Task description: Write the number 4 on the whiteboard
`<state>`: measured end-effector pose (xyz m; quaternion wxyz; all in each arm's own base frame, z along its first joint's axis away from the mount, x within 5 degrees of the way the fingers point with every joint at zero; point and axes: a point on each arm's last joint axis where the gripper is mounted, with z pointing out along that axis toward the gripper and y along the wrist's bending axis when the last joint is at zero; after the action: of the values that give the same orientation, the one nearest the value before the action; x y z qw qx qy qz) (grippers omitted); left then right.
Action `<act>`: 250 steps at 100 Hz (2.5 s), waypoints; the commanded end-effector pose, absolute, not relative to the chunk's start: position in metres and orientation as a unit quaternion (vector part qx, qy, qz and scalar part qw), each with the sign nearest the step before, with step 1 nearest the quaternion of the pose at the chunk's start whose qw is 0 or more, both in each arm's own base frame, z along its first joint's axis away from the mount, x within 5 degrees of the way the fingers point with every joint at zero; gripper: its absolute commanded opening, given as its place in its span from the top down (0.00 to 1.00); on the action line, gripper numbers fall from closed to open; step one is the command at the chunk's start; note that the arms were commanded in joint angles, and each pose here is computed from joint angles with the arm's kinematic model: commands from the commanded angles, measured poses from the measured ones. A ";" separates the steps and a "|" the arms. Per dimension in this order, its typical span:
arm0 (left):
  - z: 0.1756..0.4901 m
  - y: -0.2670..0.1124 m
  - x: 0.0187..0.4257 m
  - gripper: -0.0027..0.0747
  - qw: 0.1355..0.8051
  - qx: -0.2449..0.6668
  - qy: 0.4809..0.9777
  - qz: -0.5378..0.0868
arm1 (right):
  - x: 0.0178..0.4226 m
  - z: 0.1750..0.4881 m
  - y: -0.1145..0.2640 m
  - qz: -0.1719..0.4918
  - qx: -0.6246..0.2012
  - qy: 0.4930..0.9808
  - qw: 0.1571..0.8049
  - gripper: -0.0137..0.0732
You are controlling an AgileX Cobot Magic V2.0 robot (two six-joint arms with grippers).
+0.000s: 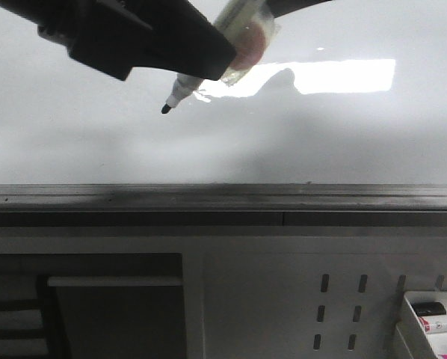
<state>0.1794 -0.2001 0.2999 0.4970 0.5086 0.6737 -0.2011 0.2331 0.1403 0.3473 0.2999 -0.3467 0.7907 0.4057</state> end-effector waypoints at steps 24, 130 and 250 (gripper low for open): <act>0.317 -0.199 0.181 0.99 0.530 0.491 0.664 -0.193 | 0.232 0.358 0.143 0.411 -0.355 0.779 0.312 0.69; 0.359 -0.104 0.182 0.30 0.655 0.249 0.703 -0.121 | 0.200 0.355 0.110 0.291 -0.292 0.775 0.479 0.92; 0.348 -0.072 0.178 0.30 0.651 0.184 0.727 -0.119 | 0.254 0.319 0.135 0.265 -0.279 0.766 0.515 0.90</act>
<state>0.1803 -0.0736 0.3348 0.6353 0.1964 0.7386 -0.1107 0.2565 0.1291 0.3066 0.5004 -0.2671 0.7810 0.2615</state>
